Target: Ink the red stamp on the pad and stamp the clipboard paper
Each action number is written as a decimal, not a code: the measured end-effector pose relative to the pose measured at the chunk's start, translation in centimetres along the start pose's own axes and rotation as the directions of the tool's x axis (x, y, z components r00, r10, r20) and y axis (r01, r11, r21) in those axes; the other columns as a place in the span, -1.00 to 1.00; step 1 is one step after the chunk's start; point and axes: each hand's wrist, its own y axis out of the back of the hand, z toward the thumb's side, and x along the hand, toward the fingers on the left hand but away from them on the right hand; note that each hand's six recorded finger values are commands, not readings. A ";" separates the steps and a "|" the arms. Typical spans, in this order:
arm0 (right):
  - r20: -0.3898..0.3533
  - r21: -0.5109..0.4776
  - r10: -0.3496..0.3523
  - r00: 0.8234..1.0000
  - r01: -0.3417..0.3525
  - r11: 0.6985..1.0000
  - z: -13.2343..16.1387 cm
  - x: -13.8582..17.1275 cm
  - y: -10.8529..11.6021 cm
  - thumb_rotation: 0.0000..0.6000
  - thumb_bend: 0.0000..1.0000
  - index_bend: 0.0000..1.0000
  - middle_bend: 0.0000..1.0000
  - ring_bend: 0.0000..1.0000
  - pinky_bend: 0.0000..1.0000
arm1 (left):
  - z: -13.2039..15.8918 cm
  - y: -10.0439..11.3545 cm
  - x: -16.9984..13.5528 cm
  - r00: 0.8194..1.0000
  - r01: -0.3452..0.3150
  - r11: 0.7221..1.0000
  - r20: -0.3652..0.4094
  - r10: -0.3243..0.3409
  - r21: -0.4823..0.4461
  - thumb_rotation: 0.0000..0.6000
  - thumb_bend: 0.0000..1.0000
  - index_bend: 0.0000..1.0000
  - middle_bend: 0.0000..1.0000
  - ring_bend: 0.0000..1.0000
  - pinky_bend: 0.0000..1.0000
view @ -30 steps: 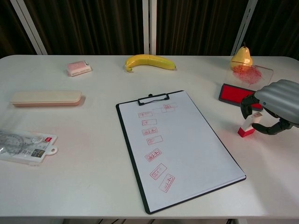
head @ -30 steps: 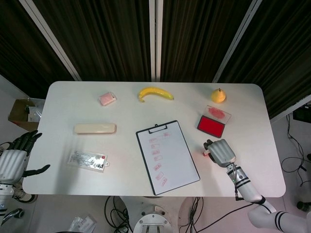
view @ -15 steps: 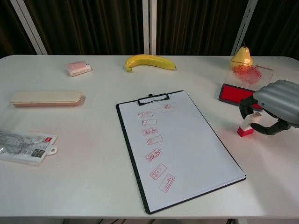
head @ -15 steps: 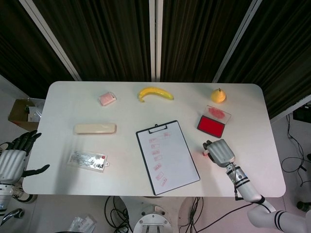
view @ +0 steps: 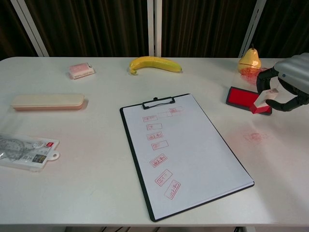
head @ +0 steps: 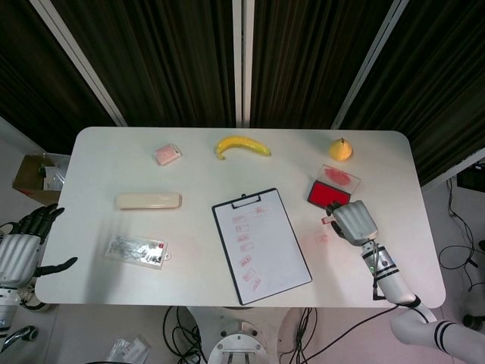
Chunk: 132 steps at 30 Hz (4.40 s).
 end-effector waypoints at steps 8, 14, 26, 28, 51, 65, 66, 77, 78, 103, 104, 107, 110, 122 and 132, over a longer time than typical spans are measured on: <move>0.107 0.006 0.011 0.994 -0.011 1.000 -3.1 -2.8 -0.6 1.00 -0.17 0.43 0.22 0.63 0.76 | -0.3 -0.1 -0.2 1.000 0.005 1.000 -0.008 -0.005 0.002 0.63 -0.82 -0.77 -0.84 -0.82 -0.63; 0.154 -0.019 0.040 0.987 -0.037 0.999 -3.5 -4.4 -2.1 1.00 -0.14 0.47 0.25 0.64 0.77 | -0.6 -0.1 -0.1 1.000 0.007 1.000 -0.012 -0.007 0.003 0.62 -0.82 -0.77 -0.84 -0.82 -0.63; 0.177 -0.036 0.039 0.983 -0.033 0.999 -3.2 -5.9 -2.4 1.00 -0.13 0.50 0.27 0.65 0.77 | -0.7 -0.1 0.1 1.000 0.010 1.000 -0.011 -0.010 0.004 0.62 -0.81 -0.77 -0.84 -0.82 -0.63; 0.182 -0.030 0.045 0.982 -0.041 0.999 -3.3 -6.1 -2.4 1.00 -0.13 0.50 0.27 0.65 0.77 | -0.7 -0.2 0.2 1.000 0.013 1.000 -0.010 -0.013 0.004 0.62 -0.82 -0.77 -0.84 -0.82 -0.63; 0.207 -0.028 0.101 0.973 -0.097 0.995 -2.8 -7.4 -4.5 1.00 -0.06 0.58 0.32 0.68 0.77 | -0.9 -0.2 0.3 1.000 0.008 1.000 -0.015 -0.008 0.005 0.62 -0.81 -0.78 -0.87 -0.82 -0.62; 0.215 -0.021 0.110 0.970 -0.108 0.994 -2.7 -7.5 -5.3 1.00 -0.05 0.63 0.35 0.70 0.77 | -0.9 -0.3 0.3 1.000 0.009 1.000 -0.017 -0.009 0.006 0.62 -0.81 -0.78 -0.87 -0.82 -0.62; 0.215 -0.023 0.107 0.971 -0.105 0.994 -2.7 -7.5 -5.2 1.00 -0.05 0.63 0.35 0.70 0.77 | -0.9 -0.3 0.3 1.000 0.009 1.000 -0.017 -0.009 0.006 0.62 -0.82 -0.78 -0.87 -0.82 -0.62; 0.197 -0.114 0.046 0.979 -0.023 0.993 -2.3 -7.8 -2.4 1.00 -0.05 0.63 0.35 0.70 0.77 | -1.0 -0.2 0.2 1.000 0.005 1.000 -0.022 -0.005 0.003 0.62 -0.82 -0.78 -0.87 -0.82 -0.62; 0.190 -0.124 0.037 0.981 -0.014 0.992 -2.1 -7.8 -1.9 1.00 -0.05 0.63 0.35 0.70 0.77 | -1.0 -0.2 0.2 1.000 0.005 1.000 -0.021 -0.005 0.002 0.62 -0.81 -0.78 -0.87 -0.82 -0.62; -0.043 -0.051 0.025 0.999 -0.027 0.998 12.0 -13.0 2.4 1.00 -0.07 0.63 0.35 0.70 0.77 | -2.1 -0.1 -0.5 0.999 -0.003 1.000 -0.038 0.002 -0.022 0.62 -0.81 -0.78 -0.86 -0.82 -0.62; -0.039 -0.046 0.031 0.999 -0.033 0.998 12.2 -13.2 2.2 1.00 -0.07 0.63 0.35 0.70 0.77 | -2.2 -0.1 -0.6 0.999 -0.004 1.000 -0.039 0.003 -0.023 0.62 -0.81 -0.78 -0.86 -0.82 -0.62; -0.031 -0.039 0.045 0.999 -0.046 0.998 12.5 -13.6 1.7 1.00 -0.07 0.63 0.35 0.70 0.77 | -2.3 -0.1 -0.6 0.999 -0.006 1.000 -0.042 0.005 -0.027 0.62 -0.81 -0.78 -0.86 -0.82 -0.62; -0.029 -0.031 0.056 0.998 -0.057 0.998 12.7 -14.0 1.3 1.00 -0.07 0.63 0.35 0.70 0.77 | -2.4 0.1 -0.6 0.999 -0.011 1.000 -0.043 0.009 -0.028 0.62 -0.81 -0.78 -0.86 -0.82 -0.62; -0.029 -0.019 0.087 0.996 -0.088 0.996 13.5 -14.5 0.1 1.00 -0.06 0.63 0.35 0.70 0.77 | -2.7 0.0 -0.6 0.999 -0.008 1.000 -0.047 0.006 -0.029 0.62 -0.81 -0.78 -0.86 -0.82 -0.62; -0.024 -0.014 0.103 0.994 -0.103 0.995 13.5 -14.7 -0.6 1.00 -0.06 0.63 0.35 0.70 0.77 | -3.0 0.0 -0.7 0.999 -0.007 1.000 -0.053 0.005 -0.027 0.62 -0.81 -0.78 -0.86 -0.82 -0.62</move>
